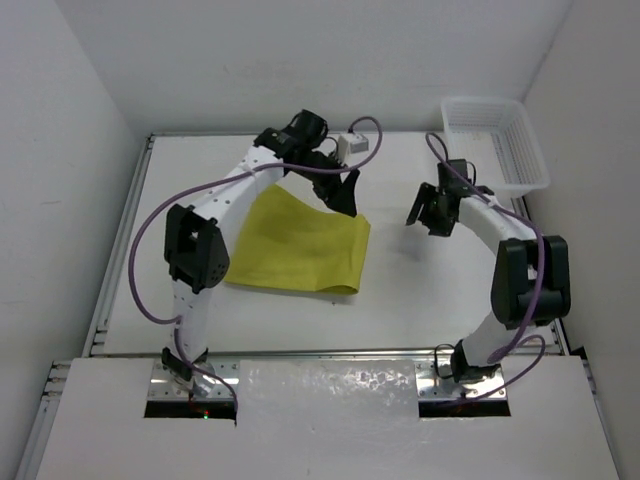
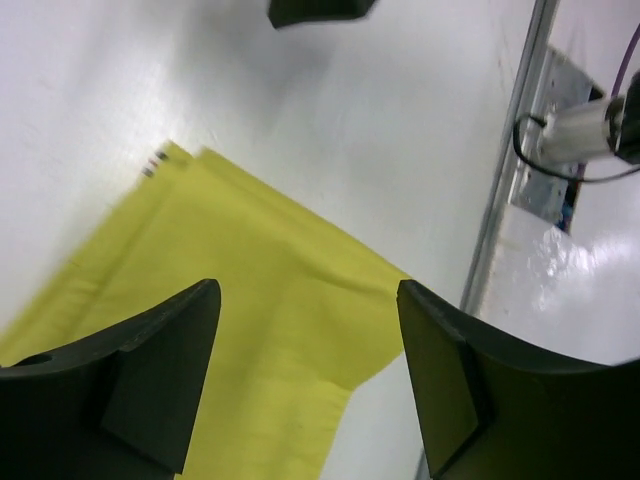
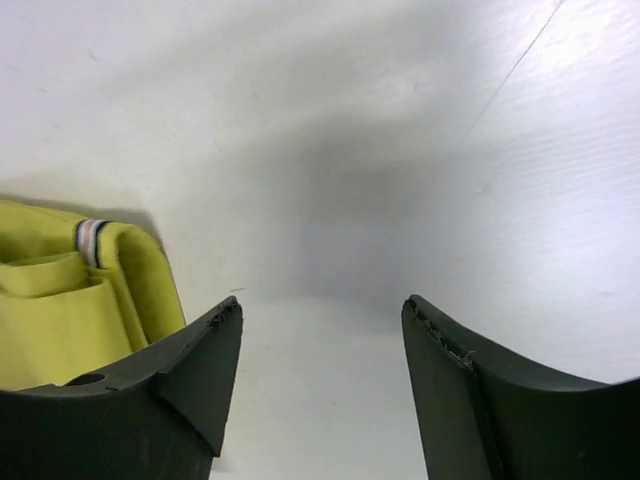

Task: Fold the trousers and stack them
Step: Fold the trousers

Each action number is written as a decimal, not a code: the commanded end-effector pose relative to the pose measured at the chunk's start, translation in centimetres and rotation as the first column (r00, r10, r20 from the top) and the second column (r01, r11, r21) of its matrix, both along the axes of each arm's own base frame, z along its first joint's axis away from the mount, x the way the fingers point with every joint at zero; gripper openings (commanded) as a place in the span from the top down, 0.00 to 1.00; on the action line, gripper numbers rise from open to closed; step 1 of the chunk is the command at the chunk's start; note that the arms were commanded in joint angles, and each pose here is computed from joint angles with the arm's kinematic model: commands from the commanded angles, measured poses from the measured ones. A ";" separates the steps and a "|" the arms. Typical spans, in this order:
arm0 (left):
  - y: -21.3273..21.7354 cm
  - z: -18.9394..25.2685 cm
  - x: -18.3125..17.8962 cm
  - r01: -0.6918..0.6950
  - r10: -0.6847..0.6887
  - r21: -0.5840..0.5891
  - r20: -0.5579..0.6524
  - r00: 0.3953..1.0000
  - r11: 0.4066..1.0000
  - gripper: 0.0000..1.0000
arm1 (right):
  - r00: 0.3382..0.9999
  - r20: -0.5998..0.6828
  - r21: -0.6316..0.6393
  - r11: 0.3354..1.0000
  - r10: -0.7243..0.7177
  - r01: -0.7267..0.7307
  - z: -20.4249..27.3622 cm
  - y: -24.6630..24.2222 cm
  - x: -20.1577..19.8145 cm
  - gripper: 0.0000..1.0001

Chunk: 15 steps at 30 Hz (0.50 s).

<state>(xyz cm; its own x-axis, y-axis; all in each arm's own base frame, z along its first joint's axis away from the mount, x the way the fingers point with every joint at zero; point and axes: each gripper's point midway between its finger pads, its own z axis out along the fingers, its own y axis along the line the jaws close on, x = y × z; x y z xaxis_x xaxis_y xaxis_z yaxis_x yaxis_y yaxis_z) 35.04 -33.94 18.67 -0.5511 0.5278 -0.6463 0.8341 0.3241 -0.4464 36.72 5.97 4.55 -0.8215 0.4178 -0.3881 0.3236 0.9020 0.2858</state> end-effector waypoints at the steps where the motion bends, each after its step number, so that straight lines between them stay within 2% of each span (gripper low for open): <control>1: 4.3 6.9 3.3 -0.073 0.090 -0.103 0.163 0.982 0.992 0.31 | 0.975 0.150 -0.138 0.980 0.161 -0.141 6.4 0.4 1.6 0.38; 2: 6.4 6.7 3.3 -0.155 0.166 -0.102 0.114 0.979 0.983 0.34 | 0.960 0.176 -0.159 0.969 0.218 -0.191 7.5 2.0 1.7 0.41; 4: 12.3 5.7 6.7 -0.345 0.352 -0.079 0.118 0.928 0.935 0.43 | 0.913 0.233 -0.215 0.933 0.335 -0.288 9.3 5.4 1.2 0.51; 5: 14.2 5.2 7.0 -0.395 0.399 -0.057 0.127 0.908 0.917 0.54 | 0.896 0.249 -0.216 0.923 0.368 -0.319 9.4 6.9 0.7 0.57; 6: 16.8 2.8 7.4 -0.458 0.455 0.002 0.106 0.884 0.889 0.60 | 0.867 0.320 -0.162 0.924 0.382 -0.347 10.2 9.4 0.8 0.66; 7: 17.4 1.8 7.2 -0.456 0.452 0.022 0.104 0.886 0.890 0.64 | 0.843 0.367 -0.125 0.919 0.393 -0.374 10.9 11.4 0.4 0.71; 8: 17.7 0.2 6.5 -0.452 0.448 0.049 0.073 0.891 0.891 0.69 | 0.823 0.361 -0.074 0.893 0.438 -0.443 9.4 14.2 -1.7 0.75; 9: 17.5 -0.3 6.3 -0.437 0.434 0.042 0.061 0.899 0.898 0.71 | 0.819 0.380 -0.012 0.888 0.429 -0.459 9.3 16.0 -2.4 0.84; 10: 17.2 -0.8 6.0 -0.428 0.427 0.028 0.041 0.904 0.903 0.71 | 0.791 0.414 0.026 0.862 0.451 -0.506 9.5 18.0 -3.1 0.87; 13: 16.7 -3.7 5.5 -0.432 0.433 0.021 -0.016 0.901 0.901 0.71 | 0.758 0.351 0.099 0.784 0.549 -0.613 5.7 22.0 -6.7 0.95; 15: 17.7 -5.5 6.4 -0.465 0.466 0.069 0.009 0.885 0.882 0.71 | 0.781 0.290 0.176 0.772 0.553 -0.611 3.5 22.4 -8.1 1.00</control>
